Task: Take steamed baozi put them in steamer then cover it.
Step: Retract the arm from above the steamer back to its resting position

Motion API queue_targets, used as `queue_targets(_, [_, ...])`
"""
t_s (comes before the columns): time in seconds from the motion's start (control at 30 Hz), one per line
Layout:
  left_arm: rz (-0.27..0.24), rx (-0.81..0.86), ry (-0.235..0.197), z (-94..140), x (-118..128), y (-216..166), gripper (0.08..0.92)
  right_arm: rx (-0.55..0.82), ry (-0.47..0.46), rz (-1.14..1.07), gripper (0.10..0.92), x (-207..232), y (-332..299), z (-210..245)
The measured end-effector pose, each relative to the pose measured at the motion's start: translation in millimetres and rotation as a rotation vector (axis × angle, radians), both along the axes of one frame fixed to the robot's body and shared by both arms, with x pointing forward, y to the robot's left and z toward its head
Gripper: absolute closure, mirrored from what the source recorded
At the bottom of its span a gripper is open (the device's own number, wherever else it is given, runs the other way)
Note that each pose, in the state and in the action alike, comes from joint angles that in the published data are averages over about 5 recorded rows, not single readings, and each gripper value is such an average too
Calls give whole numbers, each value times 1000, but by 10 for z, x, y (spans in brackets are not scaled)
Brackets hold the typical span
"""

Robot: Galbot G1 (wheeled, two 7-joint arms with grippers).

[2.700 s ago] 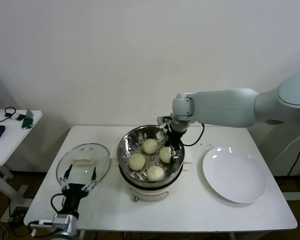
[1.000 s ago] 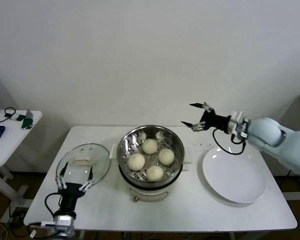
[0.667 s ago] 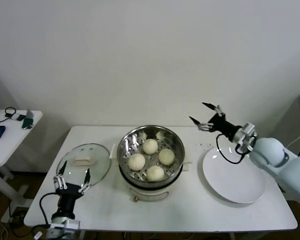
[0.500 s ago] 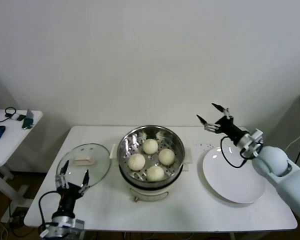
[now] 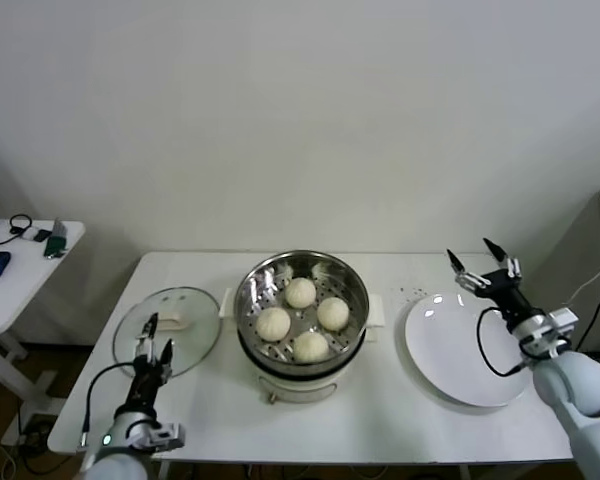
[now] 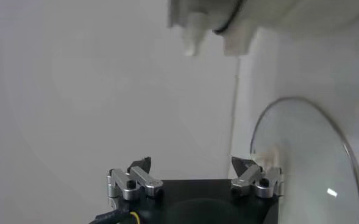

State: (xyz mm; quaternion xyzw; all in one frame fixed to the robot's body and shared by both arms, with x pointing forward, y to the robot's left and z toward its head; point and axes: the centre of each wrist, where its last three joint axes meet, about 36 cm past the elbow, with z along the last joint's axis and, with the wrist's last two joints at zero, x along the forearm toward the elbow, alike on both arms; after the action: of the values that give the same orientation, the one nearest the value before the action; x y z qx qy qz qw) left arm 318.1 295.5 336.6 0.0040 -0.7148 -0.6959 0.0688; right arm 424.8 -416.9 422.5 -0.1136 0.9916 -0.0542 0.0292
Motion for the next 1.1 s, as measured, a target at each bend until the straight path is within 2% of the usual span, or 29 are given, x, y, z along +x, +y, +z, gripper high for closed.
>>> queue_targets(0.3, [12, 161, 36, -336, 372, 120, 177, 32, 57, -52, 200, -421, 26, -227])
queue_targets(0.53, [25, 226, 47, -519, 653, 247, 177, 37, 82, -80, 200, -650, 29, -324])
queue_targets(1.1, [34, 273, 52, -721, 1121, 415, 177, 22, 106, -106, 200, -867, 10, -405])
